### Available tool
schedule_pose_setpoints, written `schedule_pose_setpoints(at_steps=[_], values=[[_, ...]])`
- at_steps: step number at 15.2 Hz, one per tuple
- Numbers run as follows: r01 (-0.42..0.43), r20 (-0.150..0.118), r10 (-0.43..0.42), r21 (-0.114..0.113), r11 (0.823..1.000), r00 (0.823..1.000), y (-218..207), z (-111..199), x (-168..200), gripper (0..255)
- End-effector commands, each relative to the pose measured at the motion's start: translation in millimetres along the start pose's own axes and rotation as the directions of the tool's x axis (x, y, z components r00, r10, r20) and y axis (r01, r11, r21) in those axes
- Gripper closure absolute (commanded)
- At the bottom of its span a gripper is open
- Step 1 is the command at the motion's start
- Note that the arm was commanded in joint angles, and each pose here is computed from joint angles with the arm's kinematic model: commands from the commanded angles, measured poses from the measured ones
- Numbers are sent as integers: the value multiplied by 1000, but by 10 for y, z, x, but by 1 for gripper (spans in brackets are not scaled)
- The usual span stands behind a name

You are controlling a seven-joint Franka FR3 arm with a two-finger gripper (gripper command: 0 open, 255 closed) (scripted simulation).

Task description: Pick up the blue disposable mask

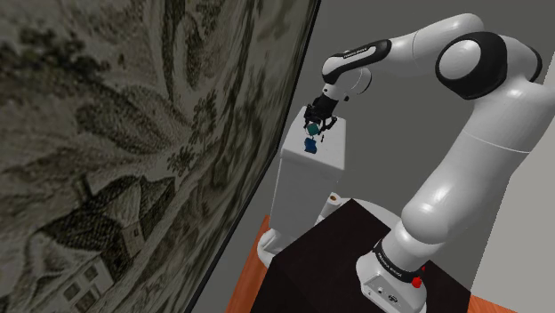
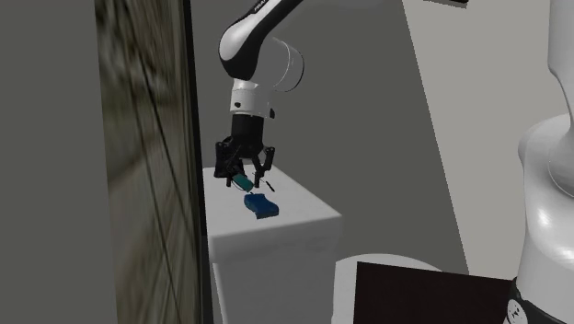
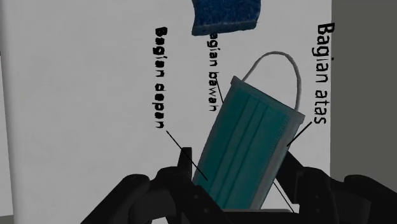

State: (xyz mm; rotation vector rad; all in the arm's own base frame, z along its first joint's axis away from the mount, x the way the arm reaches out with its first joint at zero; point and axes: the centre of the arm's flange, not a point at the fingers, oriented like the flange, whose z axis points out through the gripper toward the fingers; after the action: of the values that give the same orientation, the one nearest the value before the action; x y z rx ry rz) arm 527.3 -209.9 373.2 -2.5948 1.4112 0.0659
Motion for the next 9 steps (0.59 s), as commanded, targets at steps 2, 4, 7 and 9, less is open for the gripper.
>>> schedule_pose_setpoints(at_steps=[2,4,7,9], values=[[0,2,0,-1,1000,1000,-4,16,-3,255],[0,2,0,-1,1000,1000,-3,17,0,255],[1,2,-1,-1,1000,1000,-1,7,-3,255],[1,2,-1,-1,1000,1000,-16,-97,-17,255]])
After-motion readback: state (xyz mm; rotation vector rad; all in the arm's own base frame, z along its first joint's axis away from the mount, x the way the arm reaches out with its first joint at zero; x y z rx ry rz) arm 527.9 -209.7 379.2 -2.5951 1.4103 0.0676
